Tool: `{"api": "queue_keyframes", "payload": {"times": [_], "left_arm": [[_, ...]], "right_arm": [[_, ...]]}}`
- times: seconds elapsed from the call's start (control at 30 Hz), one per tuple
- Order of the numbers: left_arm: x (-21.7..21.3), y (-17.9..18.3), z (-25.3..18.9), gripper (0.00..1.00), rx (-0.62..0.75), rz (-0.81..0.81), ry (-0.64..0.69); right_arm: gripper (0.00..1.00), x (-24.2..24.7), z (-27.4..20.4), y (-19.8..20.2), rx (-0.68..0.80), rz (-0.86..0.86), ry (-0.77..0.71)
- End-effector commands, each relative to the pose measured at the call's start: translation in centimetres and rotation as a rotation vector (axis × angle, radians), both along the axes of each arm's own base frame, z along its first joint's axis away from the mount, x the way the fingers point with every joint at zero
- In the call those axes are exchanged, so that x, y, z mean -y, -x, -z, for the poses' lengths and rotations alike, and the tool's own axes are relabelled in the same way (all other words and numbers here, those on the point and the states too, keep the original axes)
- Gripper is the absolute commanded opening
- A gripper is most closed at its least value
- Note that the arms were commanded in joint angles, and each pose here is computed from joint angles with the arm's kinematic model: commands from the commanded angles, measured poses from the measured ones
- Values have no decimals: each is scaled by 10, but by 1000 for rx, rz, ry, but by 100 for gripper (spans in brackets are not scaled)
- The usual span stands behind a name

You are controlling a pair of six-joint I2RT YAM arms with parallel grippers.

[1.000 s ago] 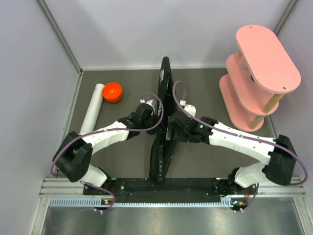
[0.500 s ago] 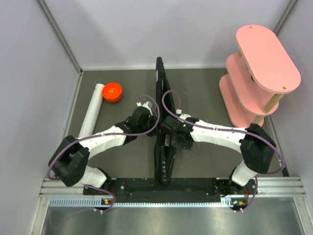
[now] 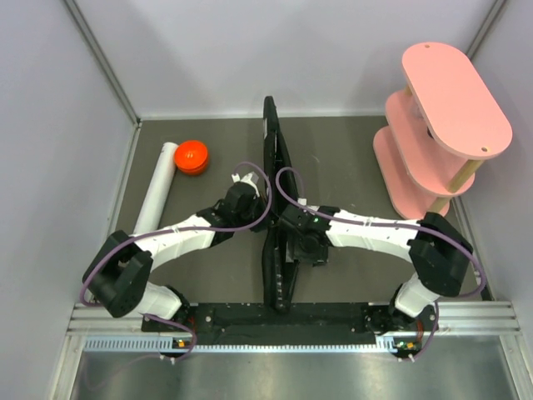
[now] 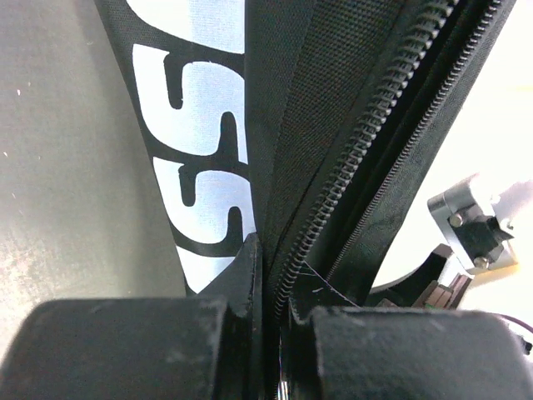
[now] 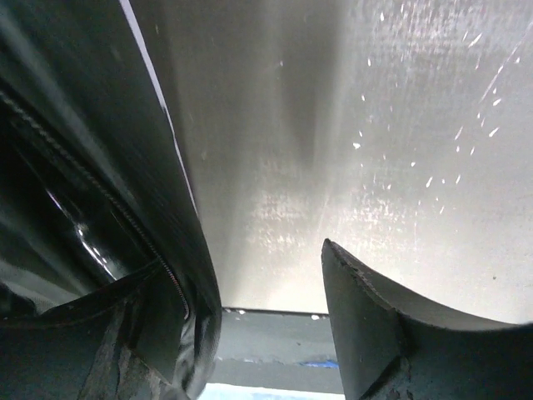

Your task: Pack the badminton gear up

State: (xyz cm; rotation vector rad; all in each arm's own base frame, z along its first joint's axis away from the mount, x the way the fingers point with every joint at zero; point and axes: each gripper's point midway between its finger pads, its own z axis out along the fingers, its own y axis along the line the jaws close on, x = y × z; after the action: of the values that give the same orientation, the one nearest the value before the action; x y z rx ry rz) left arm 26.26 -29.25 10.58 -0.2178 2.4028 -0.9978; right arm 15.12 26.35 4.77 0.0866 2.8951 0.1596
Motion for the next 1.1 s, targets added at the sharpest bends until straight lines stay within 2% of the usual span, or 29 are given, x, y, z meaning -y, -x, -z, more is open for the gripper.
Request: {"api": "queue_keyframes", "payload": {"times": [0.0, 0.13, 0.43, 0.47, 0.53, 0.57, 0.63, 0.67, 0.9, 1.07], "left_arm": [[10, -34, -50, 0, 204, -34, 61], [6, -40, -52, 0, 217, -56, 42], [5, -46, -54, 0, 186, -73, 59], [4, -46, -52, 0, 176, -79, 60], [3, -48, -49, 0, 158, -99, 64], [3, -50, -49, 0, 155, -106, 63], [0, -54, -43, 0, 151, -126, 43], [-2, -57, -41, 0, 150, -136, 32], [-22, -74, -27, 0, 130, -274, -46], [-26, -84, -22, 0, 153, -271, -111]], "right_arm": [[61, 2, -14, 18, -22, -92, -61], [59, 4, -21, 26, -31, -156, -92], [40, 8, -5, 39, -64, -266, -122], [27, 7, -3, 43, -71, -280, -131], [15, 2, -4, 40, -42, -306, -162], [6, 5, 0, 41, -38, -316, -160], [0, -2, 0, 37, 7, -363, -204], [0, 1, 4, 39, 8, -380, -207], [0, -28, -9, 51, 146, -630, -464], [0, -29, -16, 50, 256, -769, -502]]}}
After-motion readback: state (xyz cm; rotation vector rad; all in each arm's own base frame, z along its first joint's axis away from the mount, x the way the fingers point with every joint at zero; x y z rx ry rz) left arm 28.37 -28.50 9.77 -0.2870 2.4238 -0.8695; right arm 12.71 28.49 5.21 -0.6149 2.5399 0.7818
